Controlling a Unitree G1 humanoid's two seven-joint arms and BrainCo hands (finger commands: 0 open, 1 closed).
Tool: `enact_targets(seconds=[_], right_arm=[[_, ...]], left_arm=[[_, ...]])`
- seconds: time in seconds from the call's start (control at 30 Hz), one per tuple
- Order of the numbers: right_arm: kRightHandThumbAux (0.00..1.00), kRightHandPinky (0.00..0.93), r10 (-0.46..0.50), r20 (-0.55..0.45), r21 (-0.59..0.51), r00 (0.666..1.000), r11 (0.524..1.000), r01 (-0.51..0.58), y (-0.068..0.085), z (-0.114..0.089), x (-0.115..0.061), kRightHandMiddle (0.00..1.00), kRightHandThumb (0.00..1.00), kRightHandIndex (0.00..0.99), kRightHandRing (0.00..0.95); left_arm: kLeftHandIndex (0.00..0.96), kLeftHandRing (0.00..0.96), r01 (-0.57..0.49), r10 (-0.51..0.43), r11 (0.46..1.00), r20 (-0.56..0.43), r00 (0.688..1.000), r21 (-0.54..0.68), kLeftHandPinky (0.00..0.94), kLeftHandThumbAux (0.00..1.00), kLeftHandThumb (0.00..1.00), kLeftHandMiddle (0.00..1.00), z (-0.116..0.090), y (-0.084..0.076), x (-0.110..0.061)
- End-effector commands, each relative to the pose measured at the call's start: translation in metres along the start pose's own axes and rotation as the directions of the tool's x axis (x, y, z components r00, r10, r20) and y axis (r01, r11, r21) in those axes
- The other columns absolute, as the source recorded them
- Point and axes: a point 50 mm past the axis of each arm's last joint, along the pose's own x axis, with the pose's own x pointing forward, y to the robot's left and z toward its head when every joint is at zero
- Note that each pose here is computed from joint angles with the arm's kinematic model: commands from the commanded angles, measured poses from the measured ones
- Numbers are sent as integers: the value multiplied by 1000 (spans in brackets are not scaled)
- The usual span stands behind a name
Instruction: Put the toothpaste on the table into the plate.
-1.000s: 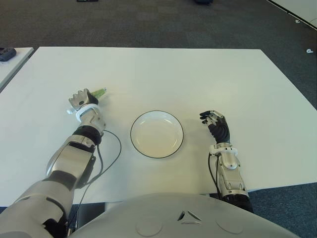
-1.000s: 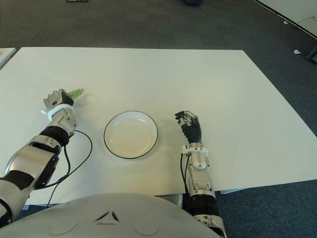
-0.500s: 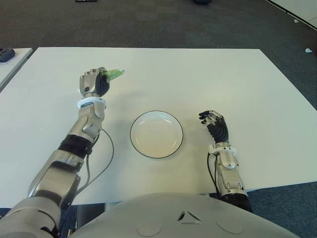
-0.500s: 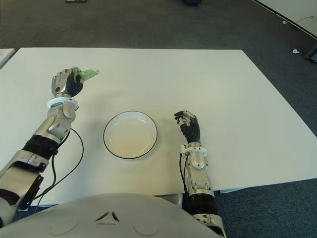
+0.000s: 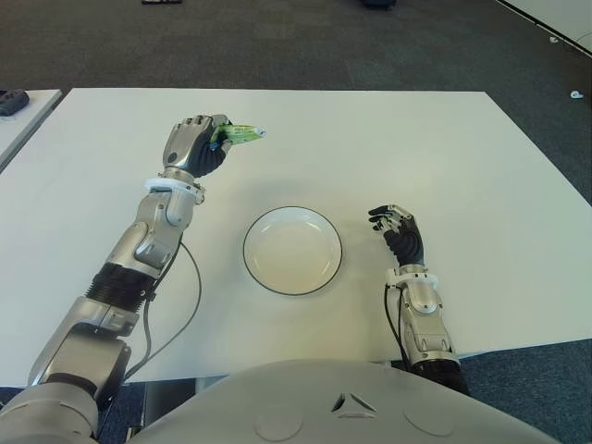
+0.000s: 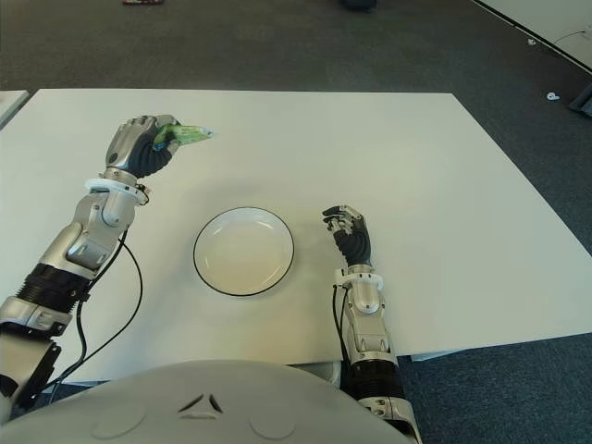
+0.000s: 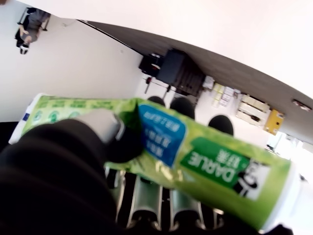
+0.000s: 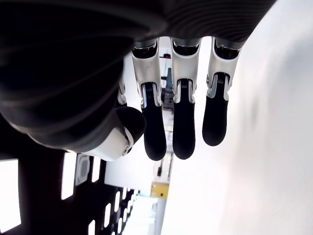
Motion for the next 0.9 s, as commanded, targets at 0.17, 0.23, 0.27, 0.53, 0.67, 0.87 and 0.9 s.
enact_targets(seconds=[0.17, 0.23, 0.27, 0.53, 0.67, 0.87, 0.9], right_arm=[[730, 450, 6, -18, 1, 1000, 1000, -6, 5, 0, 3, 443, 704, 420, 436], [730, 452, 7, -18, 1, 1000, 1000, -7, 5, 0, 3, 443, 704, 420, 437], [730, 453, 8, -18, 2, 1000, 1000, -8, 5, 1, 3, 442, 705, 421, 438], [729, 443, 8, -23, 3, 1000, 1000, -8, 6, 2, 2, 436, 705, 422, 429], [729, 437, 8, -31, 0, 999, 1000, -8, 6, 2, 1, 435, 705, 422, 425], [730, 433, 9, -34, 4, 999, 1000, -9, 6, 3, 0, 431, 705, 422, 420], [730, 432, 9, -34, 5, 999, 1000, -9, 6, 3, 0, 430, 705, 422, 420]], left_arm=[[441, 790, 107, -100, 994, 192, 976, -30, 749, 711, 712, 809, 21, -6, -9], [441, 787, 126, -117, 992, 227, 967, -25, 741, 711, 712, 805, 24, -6, -10], [440, 785, 147, -138, 989, 257, 956, -17, 738, 712, 711, 803, 27, -6, -11], [441, 797, 276, -271, 960, 373, 887, 42, 791, 712, 711, 811, 41, -9, -16], [441, 814, 344, -341, 936, 410, 846, 70, 819, 712, 711, 826, 45, -19, -25], [440, 834, 432, -454, 888, 441, 775, 154, 838, 711, 713, 834, 43, -33, -35], [440, 836, 437, -463, 884, 446, 766, 166, 840, 711, 713, 834, 43, -33, -35]])
